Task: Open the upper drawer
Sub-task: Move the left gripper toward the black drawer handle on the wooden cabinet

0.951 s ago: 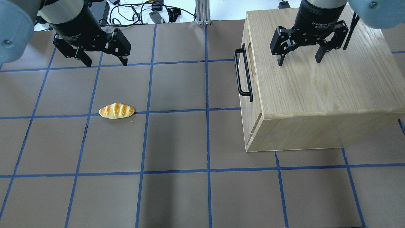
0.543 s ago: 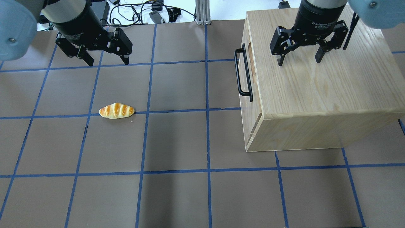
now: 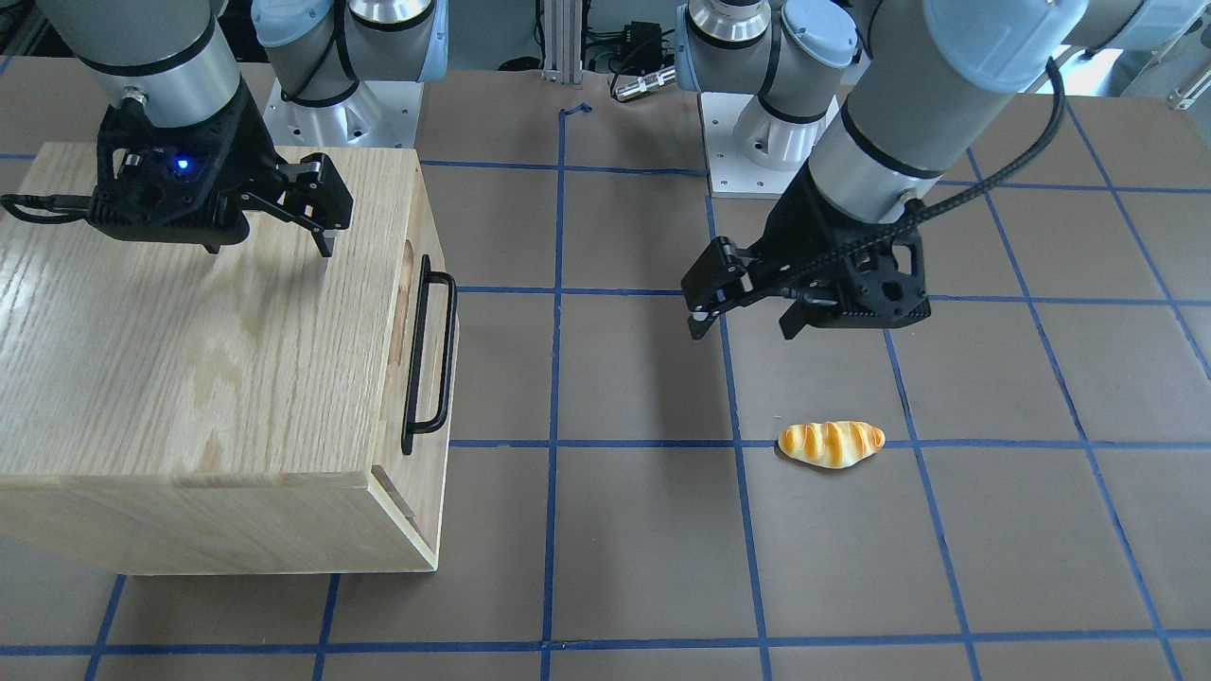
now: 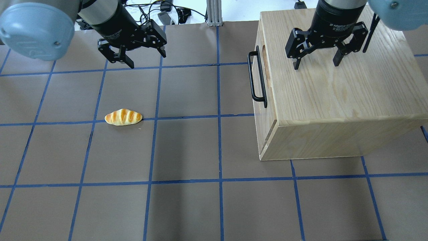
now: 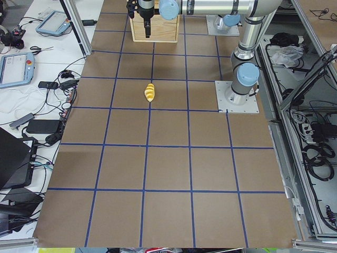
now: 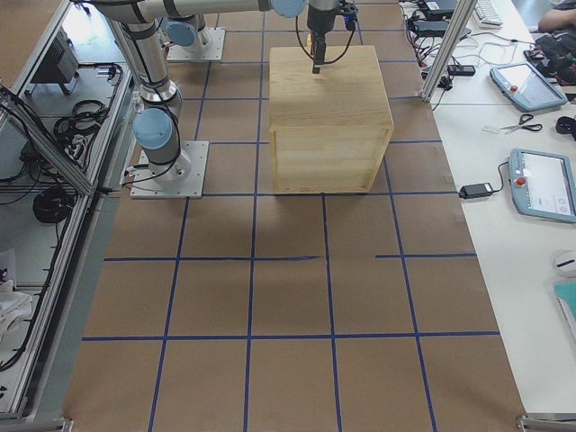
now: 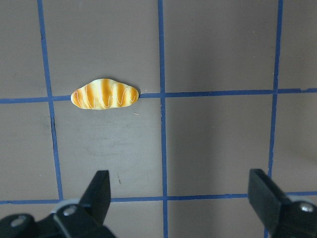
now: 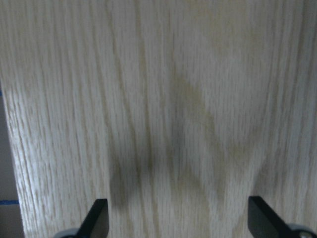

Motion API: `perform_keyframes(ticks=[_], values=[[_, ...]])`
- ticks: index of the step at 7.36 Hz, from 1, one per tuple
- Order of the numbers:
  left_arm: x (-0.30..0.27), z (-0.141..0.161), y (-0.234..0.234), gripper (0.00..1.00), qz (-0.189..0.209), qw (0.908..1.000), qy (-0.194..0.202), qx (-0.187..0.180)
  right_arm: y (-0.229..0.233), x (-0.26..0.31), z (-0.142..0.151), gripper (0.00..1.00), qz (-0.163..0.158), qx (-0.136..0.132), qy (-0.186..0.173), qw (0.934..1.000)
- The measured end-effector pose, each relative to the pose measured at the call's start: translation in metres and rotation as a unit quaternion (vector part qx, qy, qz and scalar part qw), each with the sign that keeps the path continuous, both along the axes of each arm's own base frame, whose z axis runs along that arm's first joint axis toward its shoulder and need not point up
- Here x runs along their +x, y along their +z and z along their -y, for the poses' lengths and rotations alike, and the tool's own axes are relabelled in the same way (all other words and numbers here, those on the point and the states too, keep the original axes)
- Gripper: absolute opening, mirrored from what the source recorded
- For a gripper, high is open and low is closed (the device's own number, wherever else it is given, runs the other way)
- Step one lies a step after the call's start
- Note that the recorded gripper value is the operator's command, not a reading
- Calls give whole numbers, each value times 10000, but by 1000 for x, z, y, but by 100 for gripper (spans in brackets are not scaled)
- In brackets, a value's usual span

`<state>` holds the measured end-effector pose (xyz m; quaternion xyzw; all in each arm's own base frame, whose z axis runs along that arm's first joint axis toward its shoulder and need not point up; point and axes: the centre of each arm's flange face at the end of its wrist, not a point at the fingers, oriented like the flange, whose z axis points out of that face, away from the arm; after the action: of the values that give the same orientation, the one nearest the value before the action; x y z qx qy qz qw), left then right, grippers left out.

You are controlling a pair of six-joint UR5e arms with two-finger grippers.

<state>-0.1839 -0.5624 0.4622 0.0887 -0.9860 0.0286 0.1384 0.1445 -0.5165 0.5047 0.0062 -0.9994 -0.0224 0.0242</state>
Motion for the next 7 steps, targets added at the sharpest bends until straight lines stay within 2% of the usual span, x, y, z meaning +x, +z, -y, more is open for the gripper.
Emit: perform_keyframes(ticks=[2,4,5,7], values=[[-59,16,-29,100,-767,9970,51,-32,0,0,0,100,0,4,2,10000],[-111,17,-56,100,-1377,9900,196,235,0,0,0,100,0,1,4,10000],[-133,11,-62,100,-1557,9866,242,417,0,0,0,100,0,0,2,10000],[-158,0,-69,100,-1638,9847,172,576,0,0,0,100,0,1,-3,10000]])
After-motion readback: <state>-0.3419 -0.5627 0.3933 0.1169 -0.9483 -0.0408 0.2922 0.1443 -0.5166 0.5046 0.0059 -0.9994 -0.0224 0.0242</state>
